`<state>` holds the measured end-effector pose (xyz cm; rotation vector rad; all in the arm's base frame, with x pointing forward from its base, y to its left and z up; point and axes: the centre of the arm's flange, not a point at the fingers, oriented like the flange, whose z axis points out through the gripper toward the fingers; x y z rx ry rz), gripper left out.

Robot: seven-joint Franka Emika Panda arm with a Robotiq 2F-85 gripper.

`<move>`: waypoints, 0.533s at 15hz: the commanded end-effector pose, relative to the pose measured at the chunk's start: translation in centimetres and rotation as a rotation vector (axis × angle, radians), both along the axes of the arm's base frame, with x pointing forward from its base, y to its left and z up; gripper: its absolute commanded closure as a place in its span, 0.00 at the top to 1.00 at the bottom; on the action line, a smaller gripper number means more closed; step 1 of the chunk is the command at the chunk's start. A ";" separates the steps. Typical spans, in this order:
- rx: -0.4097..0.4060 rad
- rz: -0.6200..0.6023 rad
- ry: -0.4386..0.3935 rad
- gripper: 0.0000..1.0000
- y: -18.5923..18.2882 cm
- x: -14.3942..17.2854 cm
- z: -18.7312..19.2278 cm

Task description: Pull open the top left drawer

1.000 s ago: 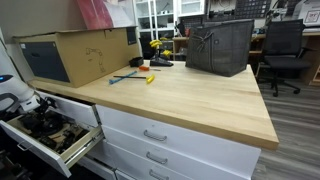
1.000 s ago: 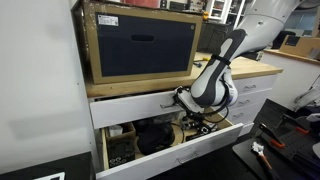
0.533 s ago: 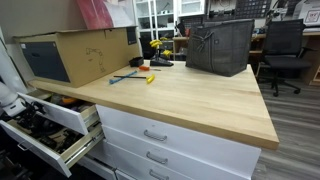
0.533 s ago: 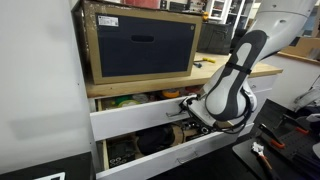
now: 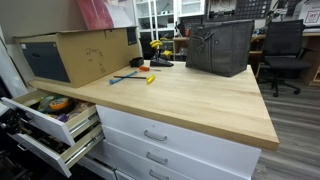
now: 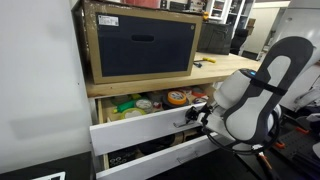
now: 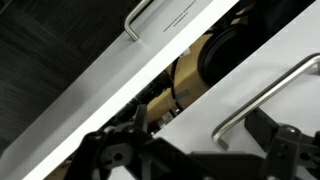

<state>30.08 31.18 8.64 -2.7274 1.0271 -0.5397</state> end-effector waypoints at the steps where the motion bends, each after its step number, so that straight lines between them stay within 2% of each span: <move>1: -0.042 0.167 -0.102 1.00 2.3 1.4 3.9; 5: -0.068 0.287 -0.218 1.00 3.2 3.7 6.8; 8: -0.026 0.300 -0.228 1.00 3.5 4.7 9.7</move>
